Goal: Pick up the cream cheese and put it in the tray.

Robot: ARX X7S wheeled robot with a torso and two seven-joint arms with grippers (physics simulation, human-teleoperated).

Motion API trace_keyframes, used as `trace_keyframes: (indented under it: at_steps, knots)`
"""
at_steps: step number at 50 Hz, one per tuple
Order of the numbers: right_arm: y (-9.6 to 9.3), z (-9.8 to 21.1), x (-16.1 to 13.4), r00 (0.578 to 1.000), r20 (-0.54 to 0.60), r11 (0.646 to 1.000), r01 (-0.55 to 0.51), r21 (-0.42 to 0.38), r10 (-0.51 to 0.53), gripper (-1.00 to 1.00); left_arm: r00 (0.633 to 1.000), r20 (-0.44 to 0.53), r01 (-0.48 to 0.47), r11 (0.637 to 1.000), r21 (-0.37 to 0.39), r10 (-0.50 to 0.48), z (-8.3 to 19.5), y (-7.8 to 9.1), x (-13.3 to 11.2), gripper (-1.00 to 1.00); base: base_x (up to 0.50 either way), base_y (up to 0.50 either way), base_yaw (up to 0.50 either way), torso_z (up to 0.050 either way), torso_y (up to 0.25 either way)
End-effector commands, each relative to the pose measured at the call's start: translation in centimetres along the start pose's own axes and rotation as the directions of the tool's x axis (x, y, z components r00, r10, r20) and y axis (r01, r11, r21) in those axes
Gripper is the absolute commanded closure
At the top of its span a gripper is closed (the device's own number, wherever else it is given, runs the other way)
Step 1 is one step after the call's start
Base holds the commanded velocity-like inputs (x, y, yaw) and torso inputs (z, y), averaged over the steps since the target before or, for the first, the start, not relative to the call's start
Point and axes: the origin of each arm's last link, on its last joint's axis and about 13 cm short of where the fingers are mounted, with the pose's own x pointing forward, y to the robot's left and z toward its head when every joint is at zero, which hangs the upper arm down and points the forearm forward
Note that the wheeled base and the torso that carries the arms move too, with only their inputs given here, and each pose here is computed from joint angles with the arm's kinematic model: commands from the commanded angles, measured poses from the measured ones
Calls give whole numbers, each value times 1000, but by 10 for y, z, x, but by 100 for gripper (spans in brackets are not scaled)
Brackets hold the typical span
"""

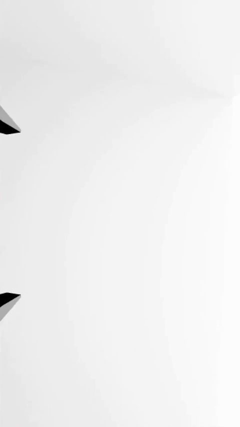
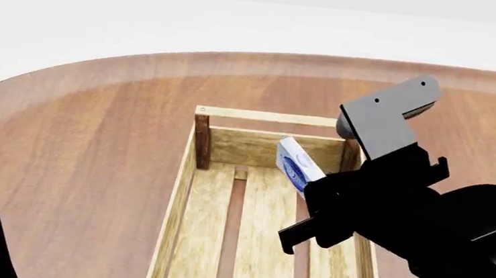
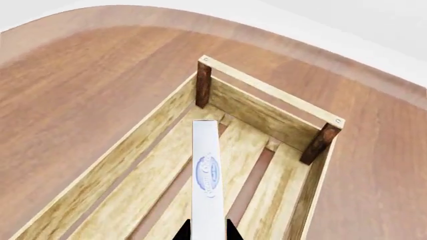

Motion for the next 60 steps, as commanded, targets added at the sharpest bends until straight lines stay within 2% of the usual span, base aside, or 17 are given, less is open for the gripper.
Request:
trace_keyframes:
  at_steps: [1, 18, 60]
  knots:
    - [-3, 6, 5, 999, -34, 1000, 7, -4, -7, 100, 1000, 1, -2, 1000, 0, 2, 0, 0, 0, -100, 0, 0, 0, 0, 0]
    - [1, 13, 6, 999, -28, 999, 25, -37, -26, 100, 1000, 14, -28, 999, 38, 28, -1, 1, 0, -100, 0, 0, 0, 0, -11]
    - [8, 15, 7, 999, -30, 996, 39, -83, -42, 100, 999, 20, -26, 999, 32, 25, 0, 0, -1, -100, 0, 0, 0, 0, -62]
